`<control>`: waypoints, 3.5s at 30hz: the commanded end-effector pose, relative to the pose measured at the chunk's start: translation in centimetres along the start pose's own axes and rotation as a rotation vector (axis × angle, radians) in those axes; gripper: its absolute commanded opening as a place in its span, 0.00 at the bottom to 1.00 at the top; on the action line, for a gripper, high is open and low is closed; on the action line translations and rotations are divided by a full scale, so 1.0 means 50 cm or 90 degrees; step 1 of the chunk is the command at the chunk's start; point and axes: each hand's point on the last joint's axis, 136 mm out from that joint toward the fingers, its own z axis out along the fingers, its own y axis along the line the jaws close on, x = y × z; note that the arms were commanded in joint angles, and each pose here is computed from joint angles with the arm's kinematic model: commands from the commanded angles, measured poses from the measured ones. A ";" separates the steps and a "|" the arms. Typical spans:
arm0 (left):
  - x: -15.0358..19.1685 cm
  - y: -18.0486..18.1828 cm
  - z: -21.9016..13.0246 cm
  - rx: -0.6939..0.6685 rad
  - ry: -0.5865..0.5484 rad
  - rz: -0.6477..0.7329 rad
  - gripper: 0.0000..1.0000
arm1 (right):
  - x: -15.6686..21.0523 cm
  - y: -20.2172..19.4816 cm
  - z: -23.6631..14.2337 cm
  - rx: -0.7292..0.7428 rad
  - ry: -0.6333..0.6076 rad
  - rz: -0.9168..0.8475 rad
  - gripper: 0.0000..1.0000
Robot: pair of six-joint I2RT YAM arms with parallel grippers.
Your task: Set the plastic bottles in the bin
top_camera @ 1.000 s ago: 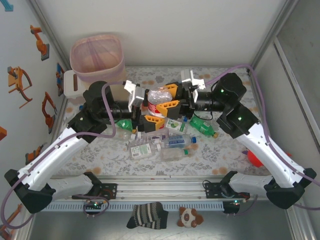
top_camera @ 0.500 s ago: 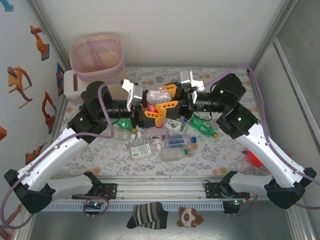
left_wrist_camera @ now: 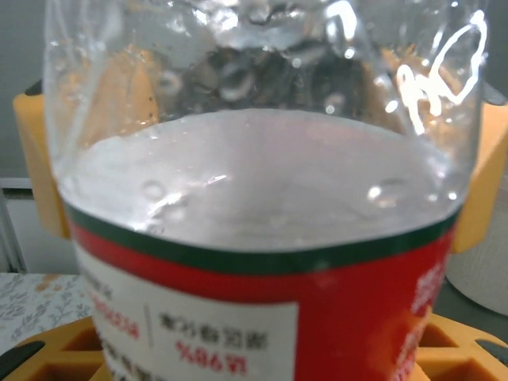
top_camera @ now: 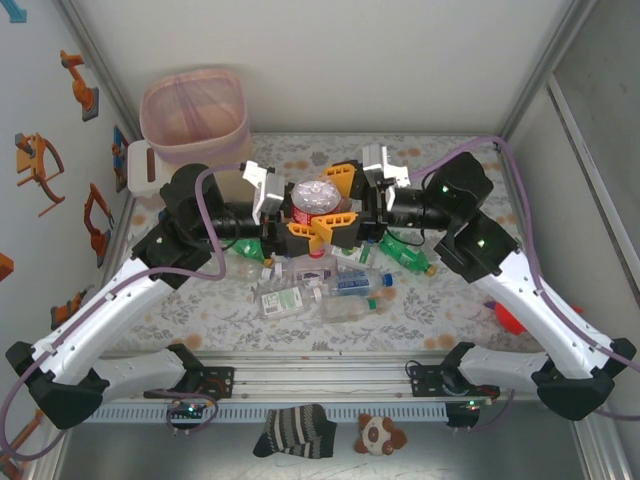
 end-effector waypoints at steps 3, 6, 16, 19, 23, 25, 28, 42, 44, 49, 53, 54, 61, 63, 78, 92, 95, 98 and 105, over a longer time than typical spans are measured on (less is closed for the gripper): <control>-0.015 0.019 -0.010 -0.050 0.008 0.022 0.41 | -0.019 -0.006 -0.038 0.083 -0.026 -0.046 0.80; -0.013 0.046 -0.010 -0.088 0.020 0.022 0.41 | -0.014 -0.016 -0.057 0.129 -0.023 -0.051 0.80; -0.038 0.168 -0.073 -0.256 0.005 0.009 0.41 | 0.013 -0.024 -0.095 0.197 0.001 -0.030 0.80; -0.046 0.208 -0.102 -0.315 0.004 0.013 0.41 | 0.020 -0.026 -0.098 0.204 0.006 -0.021 0.80; -0.063 0.269 -0.154 -0.398 0.000 0.017 0.41 | 0.023 -0.027 -0.103 0.213 0.010 -0.014 0.80; -0.073 0.303 -0.186 -0.443 -0.007 0.017 0.41 | 0.025 -0.028 -0.104 0.216 0.012 -0.012 0.80; -0.083 0.356 -0.237 -0.508 -0.018 0.021 0.41 | 0.021 -0.027 -0.106 0.217 0.009 -0.013 0.80; -0.100 0.600 -0.447 -0.708 -0.105 0.000 0.40 | 0.017 -0.026 -0.108 0.220 0.019 -0.009 0.80; -0.084 0.632 -0.467 -0.731 -0.104 0.023 0.40 | 0.015 -0.027 -0.109 0.222 0.017 -0.008 0.80; -0.028 0.722 -0.517 -0.789 -0.089 0.006 0.40 | 0.017 -0.031 -0.108 0.227 0.018 -0.005 0.80; 0.020 0.788 -0.532 -0.800 -0.076 -0.035 0.39 | 0.019 -0.035 -0.105 0.228 0.022 0.001 0.80; 0.029 0.801 -0.534 -0.804 -0.070 -0.046 0.39 | 0.019 -0.036 -0.104 0.228 0.022 0.004 0.80; 0.133 0.877 -0.551 -0.849 0.031 -0.181 0.37 | 0.022 -0.042 -0.105 0.239 0.028 0.009 0.79; 0.164 0.887 -0.549 -0.856 0.069 -0.213 0.37 | 0.025 -0.045 -0.105 0.242 0.031 0.009 0.80; 0.333 0.909 -0.529 -0.876 0.348 -0.331 0.39 | 0.049 -0.056 -0.094 0.241 0.049 0.020 0.79; 0.453 0.916 -0.540 -0.863 0.413 -0.393 0.44 | 0.058 -0.059 -0.099 0.252 0.053 0.030 0.79; 0.478 0.911 -0.538 -0.847 0.426 -0.412 0.46 | 0.060 -0.060 -0.100 0.254 0.053 0.033 0.79; 0.495 0.902 -0.535 -0.835 0.439 -0.429 0.46 | 0.061 -0.061 -0.099 0.255 0.052 0.032 0.79; 0.502 0.841 -0.510 -0.765 0.471 -0.483 0.50 | 0.064 -0.063 -0.098 0.256 0.052 0.038 0.79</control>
